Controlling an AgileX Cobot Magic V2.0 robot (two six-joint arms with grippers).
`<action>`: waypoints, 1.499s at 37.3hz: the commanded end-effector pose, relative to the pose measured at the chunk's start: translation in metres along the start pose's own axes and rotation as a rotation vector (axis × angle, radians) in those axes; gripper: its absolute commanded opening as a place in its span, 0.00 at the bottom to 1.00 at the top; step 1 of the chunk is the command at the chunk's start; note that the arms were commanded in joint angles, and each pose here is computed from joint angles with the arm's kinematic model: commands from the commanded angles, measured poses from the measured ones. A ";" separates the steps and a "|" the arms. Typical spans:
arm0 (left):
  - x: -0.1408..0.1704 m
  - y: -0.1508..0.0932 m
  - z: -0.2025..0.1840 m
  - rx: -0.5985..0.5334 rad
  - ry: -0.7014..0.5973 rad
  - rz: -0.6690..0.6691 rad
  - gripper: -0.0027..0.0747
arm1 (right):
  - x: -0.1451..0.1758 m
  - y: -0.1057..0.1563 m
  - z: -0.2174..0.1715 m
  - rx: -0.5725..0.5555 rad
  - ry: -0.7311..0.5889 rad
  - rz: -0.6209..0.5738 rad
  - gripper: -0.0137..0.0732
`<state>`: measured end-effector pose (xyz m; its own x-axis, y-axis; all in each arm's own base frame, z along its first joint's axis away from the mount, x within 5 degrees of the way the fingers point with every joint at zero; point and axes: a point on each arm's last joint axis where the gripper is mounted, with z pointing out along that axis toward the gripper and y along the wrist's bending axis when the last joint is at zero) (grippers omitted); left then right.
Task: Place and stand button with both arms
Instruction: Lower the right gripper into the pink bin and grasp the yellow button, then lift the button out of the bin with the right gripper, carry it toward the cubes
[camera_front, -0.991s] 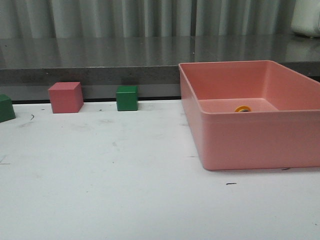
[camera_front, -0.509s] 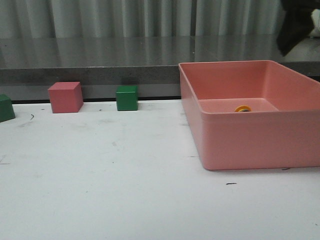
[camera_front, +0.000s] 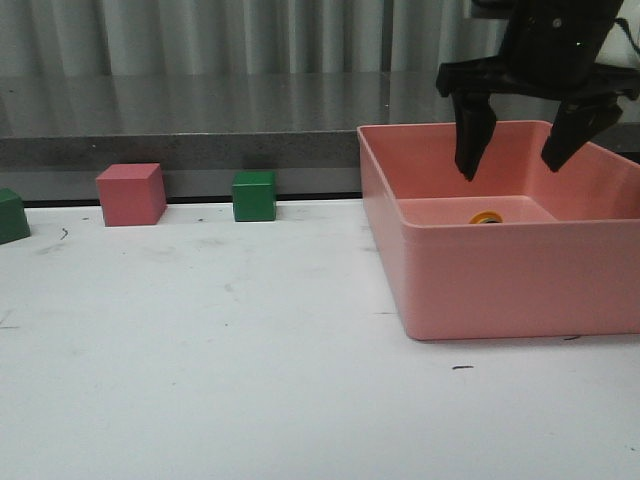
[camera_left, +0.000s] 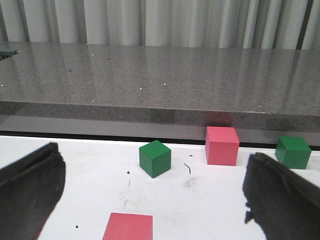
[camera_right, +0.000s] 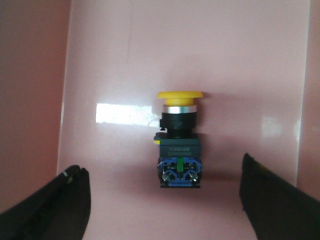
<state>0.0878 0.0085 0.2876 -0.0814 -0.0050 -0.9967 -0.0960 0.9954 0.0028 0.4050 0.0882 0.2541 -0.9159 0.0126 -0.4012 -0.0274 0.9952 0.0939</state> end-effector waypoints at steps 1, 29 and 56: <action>-0.019 -0.001 0.000 0.008 -0.109 -0.012 0.93 | -0.019 -0.004 -0.011 0.013 -0.002 0.028 0.87; -0.019 -0.001 0.000 0.008 -0.109 -0.012 0.93 | -0.034 -0.014 0.062 0.044 0.200 0.069 0.56; -0.019 -0.001 0.000 0.008 -0.109 -0.012 0.93 | -0.063 0.015 -0.050 -0.060 0.045 0.044 0.37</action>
<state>0.0878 0.0085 0.2883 -0.0781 -0.0047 -0.9969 -0.0958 0.9954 0.0028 0.4697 0.0923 0.2677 -0.9443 0.0663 -0.3222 0.0233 0.9905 0.1354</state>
